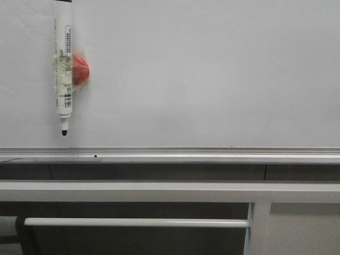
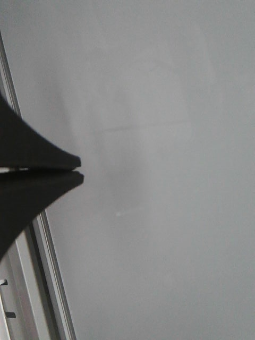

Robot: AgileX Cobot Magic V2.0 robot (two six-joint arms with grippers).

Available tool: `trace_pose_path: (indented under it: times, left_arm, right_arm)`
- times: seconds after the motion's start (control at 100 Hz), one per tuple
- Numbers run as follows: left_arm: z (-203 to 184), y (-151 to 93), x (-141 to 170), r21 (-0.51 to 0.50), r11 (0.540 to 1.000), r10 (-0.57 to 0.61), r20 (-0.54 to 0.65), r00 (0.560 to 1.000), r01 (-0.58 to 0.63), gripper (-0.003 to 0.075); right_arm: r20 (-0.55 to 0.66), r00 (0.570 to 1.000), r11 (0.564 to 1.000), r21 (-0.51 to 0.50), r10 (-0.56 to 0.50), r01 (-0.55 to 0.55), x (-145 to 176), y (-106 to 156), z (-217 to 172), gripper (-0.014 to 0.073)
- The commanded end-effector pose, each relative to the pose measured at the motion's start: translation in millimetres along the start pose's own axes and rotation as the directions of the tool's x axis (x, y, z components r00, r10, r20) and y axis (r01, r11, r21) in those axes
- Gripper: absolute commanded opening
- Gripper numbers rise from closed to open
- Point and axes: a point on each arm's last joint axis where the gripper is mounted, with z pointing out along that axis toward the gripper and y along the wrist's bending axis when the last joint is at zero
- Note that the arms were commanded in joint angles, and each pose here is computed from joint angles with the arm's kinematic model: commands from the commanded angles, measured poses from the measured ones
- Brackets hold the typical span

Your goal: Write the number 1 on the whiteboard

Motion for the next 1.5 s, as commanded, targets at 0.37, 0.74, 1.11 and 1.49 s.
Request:
trace_pose_path:
  times: [0.37,0.74,1.11,1.49]
  left_arm:
    - [2,-15,6,0.173,0.971,0.176,-0.061,0.982,-0.163,0.0132]
    - [8,-12,29,0.208,0.975,0.098,-0.105,0.99,-0.074,0.0533]
    - [8,-11,30,0.212,0.97,0.145,-0.098,0.985,-0.122,0.0533]
    - [8,-11,31,0.214,0.967,0.161,-0.095,0.982,-0.138,0.0533]
  right_arm:
    - [0.078,0.997,1.0,-0.021,-0.011,0.013,-16,4,-2,-0.0063]
    - [0.078,0.997,1.0,-0.021,-0.011,0.013,-16,4,-2,-0.0063]
    - [0.078,0.997,1.0,-0.021,-0.011,0.013,-16,4,-2,-0.0063]
    - [0.078,0.997,1.0,-0.021,-0.011,0.013,-16,4,-2,-0.0064]
